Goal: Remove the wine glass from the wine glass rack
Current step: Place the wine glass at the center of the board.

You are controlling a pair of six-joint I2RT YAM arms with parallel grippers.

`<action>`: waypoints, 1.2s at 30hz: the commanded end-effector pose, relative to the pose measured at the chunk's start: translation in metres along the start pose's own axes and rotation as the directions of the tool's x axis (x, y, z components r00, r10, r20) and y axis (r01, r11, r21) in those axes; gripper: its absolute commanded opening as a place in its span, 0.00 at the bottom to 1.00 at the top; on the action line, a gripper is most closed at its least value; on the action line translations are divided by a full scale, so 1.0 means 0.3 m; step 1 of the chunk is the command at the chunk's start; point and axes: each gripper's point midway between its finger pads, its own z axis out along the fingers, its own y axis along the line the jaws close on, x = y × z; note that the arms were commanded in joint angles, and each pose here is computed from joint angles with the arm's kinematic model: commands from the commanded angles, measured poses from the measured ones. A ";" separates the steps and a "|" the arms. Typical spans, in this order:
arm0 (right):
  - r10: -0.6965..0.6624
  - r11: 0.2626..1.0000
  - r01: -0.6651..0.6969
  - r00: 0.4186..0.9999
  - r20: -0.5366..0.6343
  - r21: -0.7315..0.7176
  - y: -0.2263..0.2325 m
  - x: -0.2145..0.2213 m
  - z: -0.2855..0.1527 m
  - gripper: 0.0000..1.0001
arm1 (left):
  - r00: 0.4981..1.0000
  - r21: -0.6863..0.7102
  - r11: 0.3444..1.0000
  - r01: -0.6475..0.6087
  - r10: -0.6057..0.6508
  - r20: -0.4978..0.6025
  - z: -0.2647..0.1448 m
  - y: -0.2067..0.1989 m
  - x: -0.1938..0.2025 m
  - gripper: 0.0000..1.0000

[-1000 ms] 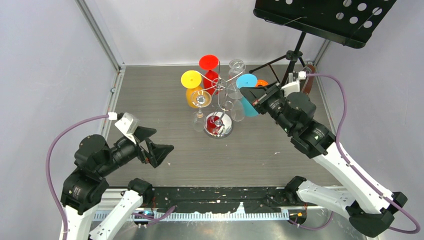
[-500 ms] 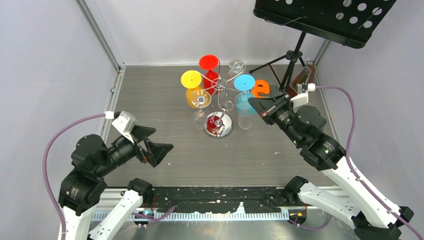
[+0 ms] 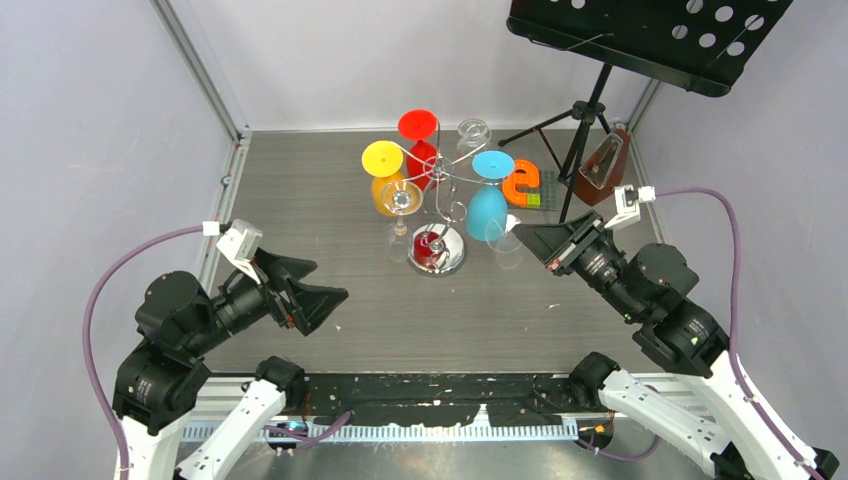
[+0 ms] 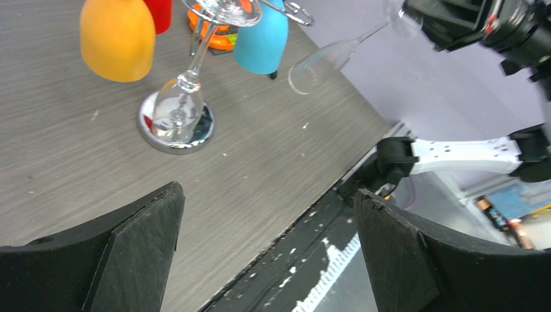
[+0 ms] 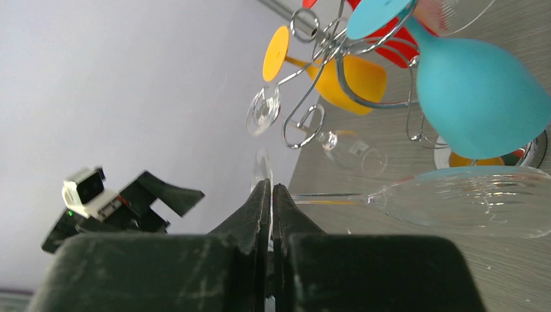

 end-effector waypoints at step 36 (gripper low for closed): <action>-0.826 0.477 0.567 0.550 -0.122 -0.672 0.241 0.494 -0.038 0.06 | 0.915 0.169 0.913 0.372 -0.330 -0.231 0.051 -0.126 0.096 1.00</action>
